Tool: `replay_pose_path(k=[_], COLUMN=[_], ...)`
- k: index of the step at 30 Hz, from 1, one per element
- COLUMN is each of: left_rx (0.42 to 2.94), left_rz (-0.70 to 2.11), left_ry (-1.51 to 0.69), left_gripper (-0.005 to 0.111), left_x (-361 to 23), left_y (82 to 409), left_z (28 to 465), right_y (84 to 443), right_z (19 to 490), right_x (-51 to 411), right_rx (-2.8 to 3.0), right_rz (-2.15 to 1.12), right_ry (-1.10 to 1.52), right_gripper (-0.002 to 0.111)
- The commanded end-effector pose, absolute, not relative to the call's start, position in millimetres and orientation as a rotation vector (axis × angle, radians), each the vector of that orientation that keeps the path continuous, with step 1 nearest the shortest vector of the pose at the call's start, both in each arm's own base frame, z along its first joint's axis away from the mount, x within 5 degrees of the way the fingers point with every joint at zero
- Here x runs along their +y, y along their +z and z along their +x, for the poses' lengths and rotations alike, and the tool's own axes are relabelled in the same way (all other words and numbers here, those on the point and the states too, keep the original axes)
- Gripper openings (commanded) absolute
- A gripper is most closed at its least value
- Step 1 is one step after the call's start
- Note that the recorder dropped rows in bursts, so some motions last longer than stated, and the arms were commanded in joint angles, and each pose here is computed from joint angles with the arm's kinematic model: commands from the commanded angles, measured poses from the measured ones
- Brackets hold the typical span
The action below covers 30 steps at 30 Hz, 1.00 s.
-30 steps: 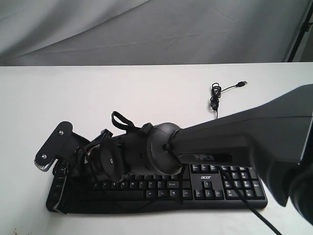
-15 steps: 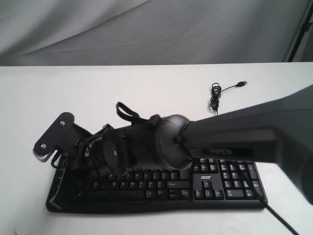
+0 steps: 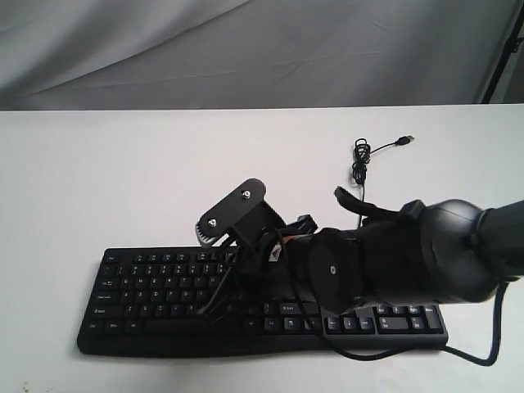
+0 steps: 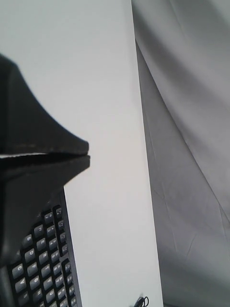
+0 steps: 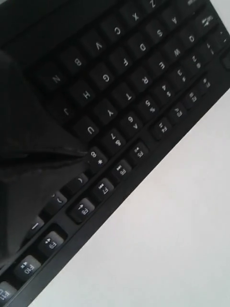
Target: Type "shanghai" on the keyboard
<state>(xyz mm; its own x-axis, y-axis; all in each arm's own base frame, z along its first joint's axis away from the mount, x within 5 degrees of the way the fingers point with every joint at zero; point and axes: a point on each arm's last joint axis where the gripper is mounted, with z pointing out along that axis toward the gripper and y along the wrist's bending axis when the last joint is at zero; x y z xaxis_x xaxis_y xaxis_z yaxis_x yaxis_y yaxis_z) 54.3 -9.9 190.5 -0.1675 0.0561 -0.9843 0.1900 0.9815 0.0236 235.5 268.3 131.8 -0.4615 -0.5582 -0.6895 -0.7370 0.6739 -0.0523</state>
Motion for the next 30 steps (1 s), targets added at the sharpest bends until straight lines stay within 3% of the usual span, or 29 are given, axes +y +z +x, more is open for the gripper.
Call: replay_pose_path(k=[1, 30], left_rx=[1.735, 1.735], left_rz=[0.185, 0.185], left_ry=[-0.124, -0.124], left_gripper=[0.0, 0.0], left_x=[-10.1, -10.1], left_y=[189.7, 189.7], left_z=[54.2, 54.2], right_y=[131.3, 120.0], right_z=[237.3, 234.7], right_x=[264.1, 271.1], right_rx=[2.205, 2.171], right_rz=[-0.94, -0.958], right_ry=[0.33, 0.293], right_gripper=[0.0, 0.0])
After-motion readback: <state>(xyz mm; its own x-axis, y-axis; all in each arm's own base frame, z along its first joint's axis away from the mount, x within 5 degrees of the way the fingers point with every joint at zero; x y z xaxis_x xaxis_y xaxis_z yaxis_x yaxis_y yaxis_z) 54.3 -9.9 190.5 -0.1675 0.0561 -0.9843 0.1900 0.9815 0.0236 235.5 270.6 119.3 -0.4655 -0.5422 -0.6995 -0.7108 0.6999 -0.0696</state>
